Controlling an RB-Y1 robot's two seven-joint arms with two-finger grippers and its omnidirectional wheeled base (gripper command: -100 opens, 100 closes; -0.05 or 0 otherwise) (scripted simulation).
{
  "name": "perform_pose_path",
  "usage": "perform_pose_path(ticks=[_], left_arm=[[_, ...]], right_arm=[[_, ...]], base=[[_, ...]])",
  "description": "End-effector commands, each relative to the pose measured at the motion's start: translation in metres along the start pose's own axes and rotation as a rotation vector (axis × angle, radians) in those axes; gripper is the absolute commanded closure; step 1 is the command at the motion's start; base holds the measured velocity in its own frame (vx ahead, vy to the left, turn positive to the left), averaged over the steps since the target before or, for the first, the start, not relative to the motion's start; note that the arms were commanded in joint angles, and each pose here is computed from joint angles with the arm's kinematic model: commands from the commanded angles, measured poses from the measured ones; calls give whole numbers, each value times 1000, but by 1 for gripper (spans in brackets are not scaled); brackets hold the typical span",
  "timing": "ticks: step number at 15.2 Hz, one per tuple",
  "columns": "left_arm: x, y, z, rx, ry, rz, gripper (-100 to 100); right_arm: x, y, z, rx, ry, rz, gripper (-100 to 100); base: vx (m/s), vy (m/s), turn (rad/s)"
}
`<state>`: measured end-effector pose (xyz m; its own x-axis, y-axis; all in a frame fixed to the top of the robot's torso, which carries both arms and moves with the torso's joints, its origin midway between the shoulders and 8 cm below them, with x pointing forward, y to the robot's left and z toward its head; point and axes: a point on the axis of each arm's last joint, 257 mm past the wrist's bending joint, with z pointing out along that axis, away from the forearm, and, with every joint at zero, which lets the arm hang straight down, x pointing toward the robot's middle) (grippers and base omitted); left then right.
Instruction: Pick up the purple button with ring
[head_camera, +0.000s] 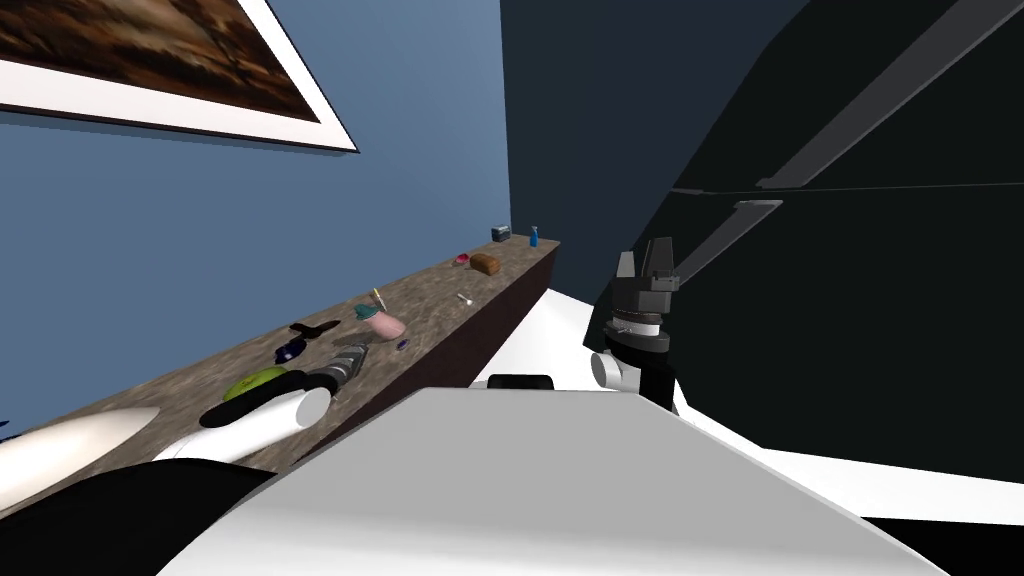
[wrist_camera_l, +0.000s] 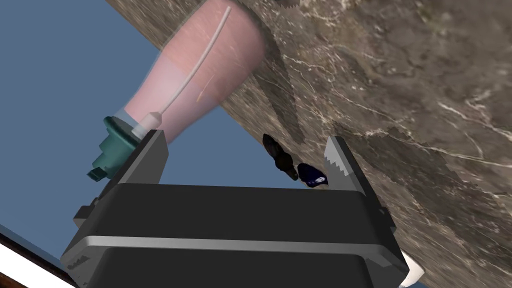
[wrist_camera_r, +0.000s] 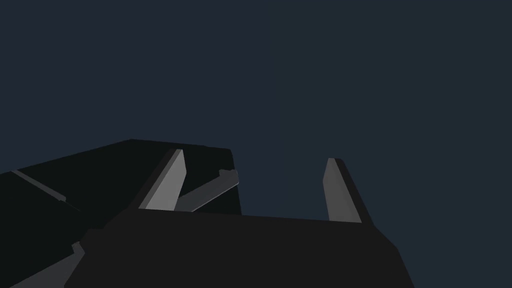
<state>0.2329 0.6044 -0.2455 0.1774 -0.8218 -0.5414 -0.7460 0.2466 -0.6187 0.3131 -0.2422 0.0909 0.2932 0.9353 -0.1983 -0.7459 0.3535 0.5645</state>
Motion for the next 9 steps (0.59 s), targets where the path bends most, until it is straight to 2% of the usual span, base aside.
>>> perform_pose_path(ticks=[1, 2, 5, 6, 8, 9], left_arm=[[3, 9, -1, -33, 15, 0, -100], [-4, 23, -1, -73, 23, 0, -100], [1, 32, -2, -107, 42, 0, -100], [-5, 46, -4, -147, 53, -2, -100], [-1, 53, -6, -178, 71, -3, -100], [-8, 64, -8, -204, 78, -6, -100]], right_arm=[[0, 0, 0, 0, 0, 0, 0], [0, 0, 0, 0, 0, 0, 0], [0, 0, 0, 0, 0, 0, 0], [0, 0, 0, 0, 0, 0, 0], [0, 0, 0, 0, 0, 0, 0], [0, 0, 0, 0, 0, 0, 0]], base=[[23, 10, 9], [41, 8, -120], [41, 12, -82], [43, 12, -106], [50, 15, -119], [63, 10, -151]])
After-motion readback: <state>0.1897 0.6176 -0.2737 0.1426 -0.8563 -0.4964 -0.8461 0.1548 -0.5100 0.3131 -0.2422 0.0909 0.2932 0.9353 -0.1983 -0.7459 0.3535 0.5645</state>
